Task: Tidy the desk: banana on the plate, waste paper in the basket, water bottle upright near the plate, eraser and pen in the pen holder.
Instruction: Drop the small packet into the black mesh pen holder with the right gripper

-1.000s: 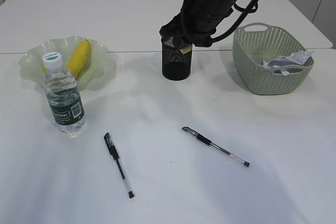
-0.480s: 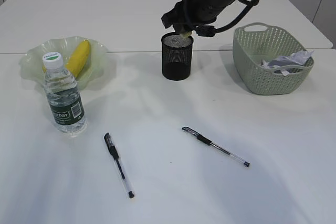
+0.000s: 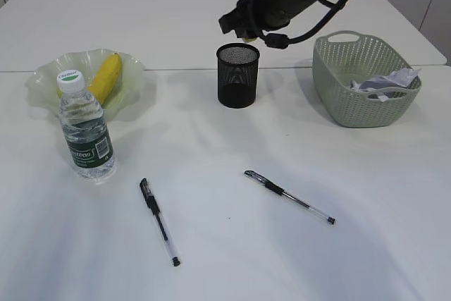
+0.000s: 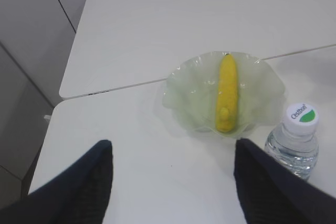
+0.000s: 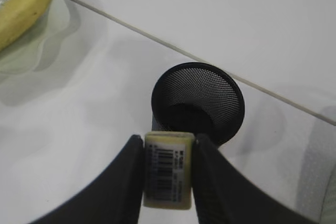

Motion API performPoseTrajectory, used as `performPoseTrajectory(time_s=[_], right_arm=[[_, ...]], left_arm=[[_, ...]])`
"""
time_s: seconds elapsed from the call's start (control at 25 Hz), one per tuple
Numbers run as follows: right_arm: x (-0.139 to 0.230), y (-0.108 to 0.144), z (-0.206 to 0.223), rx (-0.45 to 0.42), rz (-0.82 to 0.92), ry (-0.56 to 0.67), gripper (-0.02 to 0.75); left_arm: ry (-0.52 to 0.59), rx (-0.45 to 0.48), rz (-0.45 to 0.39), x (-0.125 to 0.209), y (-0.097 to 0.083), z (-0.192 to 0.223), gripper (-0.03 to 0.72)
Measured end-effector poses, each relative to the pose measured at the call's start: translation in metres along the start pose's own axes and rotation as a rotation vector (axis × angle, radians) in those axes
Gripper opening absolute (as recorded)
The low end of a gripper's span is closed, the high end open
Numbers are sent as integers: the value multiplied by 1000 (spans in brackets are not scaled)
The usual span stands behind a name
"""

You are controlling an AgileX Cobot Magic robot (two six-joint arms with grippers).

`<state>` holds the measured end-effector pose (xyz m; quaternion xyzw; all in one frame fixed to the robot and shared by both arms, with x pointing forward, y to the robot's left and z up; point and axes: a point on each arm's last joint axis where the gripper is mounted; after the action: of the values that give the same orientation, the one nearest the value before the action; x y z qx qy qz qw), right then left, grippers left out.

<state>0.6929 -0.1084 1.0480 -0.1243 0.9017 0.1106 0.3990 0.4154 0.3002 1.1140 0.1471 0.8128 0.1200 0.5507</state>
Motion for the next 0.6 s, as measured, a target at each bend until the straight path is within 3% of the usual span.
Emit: performPoseTrajectory(time_s=[0.6], right_arm=[[7,-10,35,5,14,-92,221]], left_arm=[[0,0,0,0,0,0,517]])
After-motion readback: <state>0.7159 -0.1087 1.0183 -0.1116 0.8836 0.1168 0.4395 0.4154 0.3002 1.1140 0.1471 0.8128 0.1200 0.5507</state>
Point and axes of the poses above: a point on each arm's last joint axis where the gripper is mounted, z pointing out along that axis toward the gripper, y along the wrist's bending axis when the last joint is at zero, x = y × z, and after that the axes turned 14 degrees about z, right-handed
